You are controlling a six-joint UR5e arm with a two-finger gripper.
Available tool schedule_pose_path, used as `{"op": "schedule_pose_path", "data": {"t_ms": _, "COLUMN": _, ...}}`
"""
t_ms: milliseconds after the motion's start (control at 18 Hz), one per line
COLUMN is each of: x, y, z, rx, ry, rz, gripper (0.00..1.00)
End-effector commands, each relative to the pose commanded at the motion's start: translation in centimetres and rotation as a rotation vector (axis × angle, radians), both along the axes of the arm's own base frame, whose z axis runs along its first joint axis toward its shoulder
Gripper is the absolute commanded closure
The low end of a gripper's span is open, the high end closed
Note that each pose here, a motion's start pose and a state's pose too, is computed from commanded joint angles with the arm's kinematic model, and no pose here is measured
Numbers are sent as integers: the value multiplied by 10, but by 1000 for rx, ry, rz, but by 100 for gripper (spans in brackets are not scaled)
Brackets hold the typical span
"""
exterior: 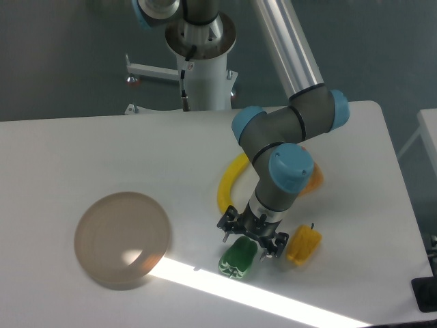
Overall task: Pick up the green pepper from the table
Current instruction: 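Lower the gripper around the green bell pepper and close it, then lift the grasped green pepper up off the table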
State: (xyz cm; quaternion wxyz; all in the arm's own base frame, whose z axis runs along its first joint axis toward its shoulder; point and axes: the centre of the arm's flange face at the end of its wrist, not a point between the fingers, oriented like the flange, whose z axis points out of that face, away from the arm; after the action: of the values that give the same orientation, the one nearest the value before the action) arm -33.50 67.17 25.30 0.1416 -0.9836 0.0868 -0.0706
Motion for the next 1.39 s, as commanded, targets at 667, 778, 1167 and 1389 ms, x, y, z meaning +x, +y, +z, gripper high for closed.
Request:
{"op": "schedule_pose_path", "data": {"t_ms": 667, "x": -2, "y": 3, "z": -1, "rx": 24, "ry": 18, "rz": -3, "gripper": 63}}
{"op": "schedule_pose_path", "data": {"t_ms": 778, "x": -4, "y": 2, "z": 3, "rx": 30, "ry": 21, "rz": -2, "gripper": 65}}
{"op": "schedule_pose_path", "data": {"t_ms": 1167, "x": -31, "y": -13, "z": 56, "rx": 88, "ry": 97, "rz": -20, "gripper": 65}}
{"op": "schedule_pose_path", "data": {"t_ms": 1389, "x": -60, "y": -43, "z": 85, "rx": 94, "ry": 141, "rz": -90, "gripper": 65}}
